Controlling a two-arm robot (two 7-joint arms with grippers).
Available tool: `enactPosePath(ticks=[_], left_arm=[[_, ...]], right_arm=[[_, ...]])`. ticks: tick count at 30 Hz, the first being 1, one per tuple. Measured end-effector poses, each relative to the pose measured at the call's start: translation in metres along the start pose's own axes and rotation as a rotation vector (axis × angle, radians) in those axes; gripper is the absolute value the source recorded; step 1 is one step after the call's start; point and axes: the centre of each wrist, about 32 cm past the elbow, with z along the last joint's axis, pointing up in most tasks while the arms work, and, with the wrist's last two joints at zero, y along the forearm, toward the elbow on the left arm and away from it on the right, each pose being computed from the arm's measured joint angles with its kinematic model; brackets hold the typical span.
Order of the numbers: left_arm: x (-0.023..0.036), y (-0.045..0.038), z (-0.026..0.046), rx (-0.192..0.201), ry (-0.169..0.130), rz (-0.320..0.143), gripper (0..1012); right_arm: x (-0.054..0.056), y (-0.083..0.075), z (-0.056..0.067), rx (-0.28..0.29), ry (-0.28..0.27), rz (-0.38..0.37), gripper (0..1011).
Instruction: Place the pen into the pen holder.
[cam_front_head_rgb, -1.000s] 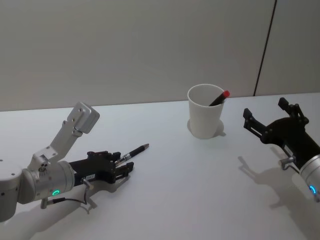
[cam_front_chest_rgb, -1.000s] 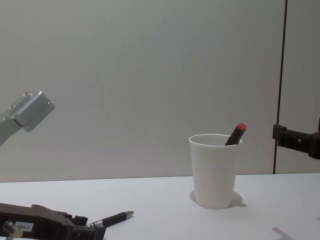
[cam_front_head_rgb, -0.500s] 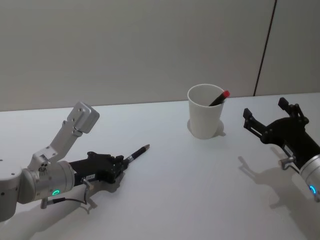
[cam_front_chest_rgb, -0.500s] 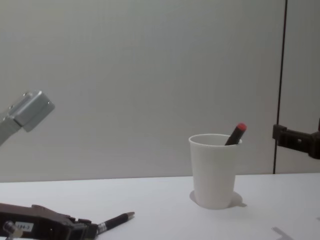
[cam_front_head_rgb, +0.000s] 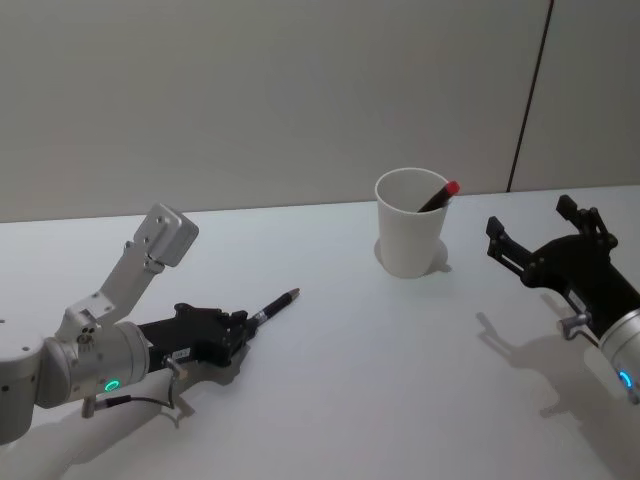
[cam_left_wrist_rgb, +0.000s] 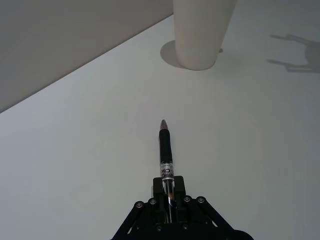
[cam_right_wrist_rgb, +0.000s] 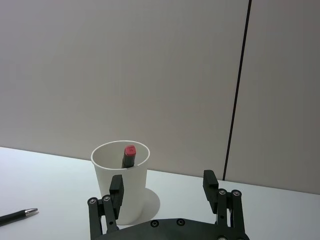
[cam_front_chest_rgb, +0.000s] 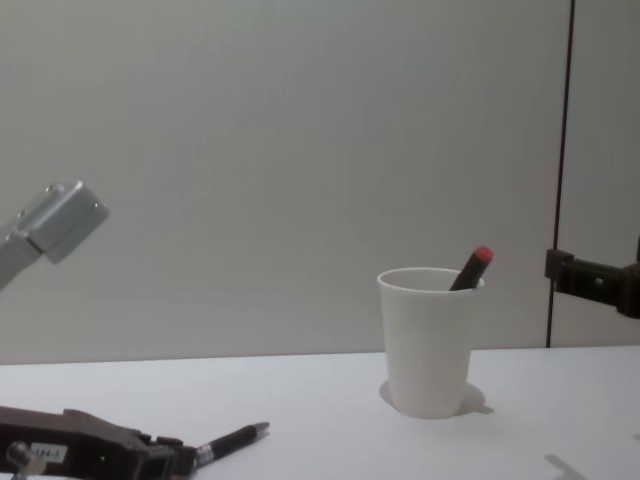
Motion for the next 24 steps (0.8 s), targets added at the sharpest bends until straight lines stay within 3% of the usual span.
enactPosePath(ticks=[4, 10, 24], left_arm=[[-0.0010, 0.0006, 0.0002, -0.023, 0.003, 0.012, 123], [-0.0042, 0.0030, 0.0014, -0.088, 0.007, 0.045, 123], [-0.0118, 0.0138, 0.0126, -0.295, 0.006, 0.141, 123]], right_arm=[[0.000, 0.000, 0.000, 0.000, 0.000, 0.000, 1001], [0.000, 0.000, 0.000, 0.000, 0.000, 0.000, 1002], [0.000, 0.000, 0.000, 0.000, 0.000, 0.000, 1002]])
